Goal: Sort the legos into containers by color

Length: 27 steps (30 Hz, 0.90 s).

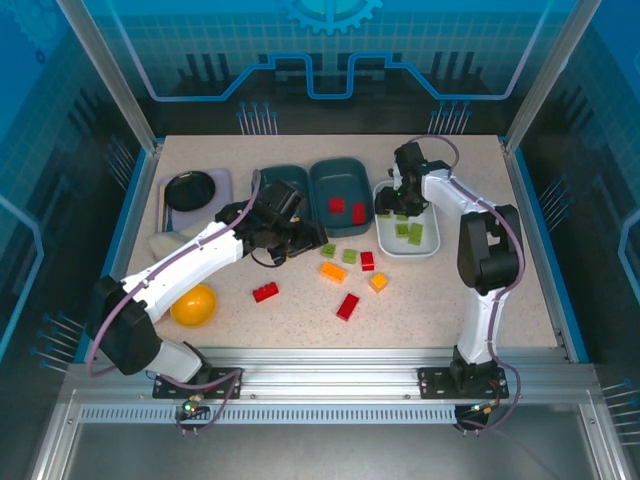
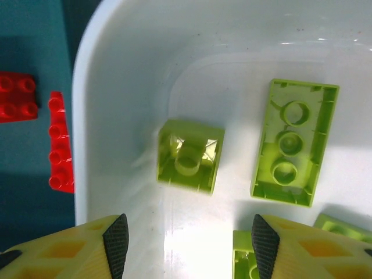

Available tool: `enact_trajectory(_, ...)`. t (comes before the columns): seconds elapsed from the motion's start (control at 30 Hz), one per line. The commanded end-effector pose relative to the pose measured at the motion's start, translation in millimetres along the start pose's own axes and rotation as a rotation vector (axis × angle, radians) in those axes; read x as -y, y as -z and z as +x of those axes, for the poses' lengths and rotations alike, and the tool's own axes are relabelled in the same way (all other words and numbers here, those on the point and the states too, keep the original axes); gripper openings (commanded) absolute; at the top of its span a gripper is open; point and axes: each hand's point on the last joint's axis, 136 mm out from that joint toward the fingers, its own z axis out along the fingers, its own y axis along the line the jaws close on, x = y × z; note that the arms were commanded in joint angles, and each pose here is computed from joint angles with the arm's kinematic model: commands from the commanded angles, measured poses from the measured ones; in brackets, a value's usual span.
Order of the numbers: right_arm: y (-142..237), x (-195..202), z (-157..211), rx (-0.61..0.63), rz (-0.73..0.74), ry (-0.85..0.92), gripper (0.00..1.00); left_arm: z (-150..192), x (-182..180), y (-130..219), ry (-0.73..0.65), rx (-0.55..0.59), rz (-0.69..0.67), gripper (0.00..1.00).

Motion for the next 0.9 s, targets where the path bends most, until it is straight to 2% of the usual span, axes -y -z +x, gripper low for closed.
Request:
enact_trajectory(0.0, 51.0, -9.7, -7.9, 0.101, -0.020, 0.024, 0.61, 7.5, -21.1, 16.7, -0.007, 0.011, -0.087, 0.76)
enact_trajectory(0.1, 83.4, -29.8, -3.4, 0.183, -0.038, 0.096, 0.61, 11.7, -41.3, 25.4, -0.006, 0.017, -0.163, 0.76)
enact_trajectory(0.23, 128.9, -74.9, 19.2, 0.334, -0.145, 0.226, 0.63, 17.3, -62.8, 35.6, -0.002, 0.021, -0.209, 0.77)
enact_trajectory(0.37, 159.8, -126.5, 70.7, 0.449, -0.298, 0.389, 0.65, 22.2, -71.1, 40.2, 0.009, 0.014, -0.203, 0.77)
enact_trajectory(0.47, 161.9, -146.8, 120.8, 0.468, -0.370, 0.480, 0.66, 25.0, -68.9, 33.2, 0.016, -0.013, -0.198, 0.77)
enact_trajectory(0.63, 148.5, -134.1, 185.8, 0.424, -0.407, 0.485, 0.68, 30.1, -47.1, -1.8, 0.100, -0.103, -0.170, 0.75)
enact_trajectory(0.87, 160.4, -89.3, 215.9, 0.447, -0.335, 0.438, 0.73, 44.7, -11.6, -66.3, 0.323, -0.175, -0.193, 0.76)
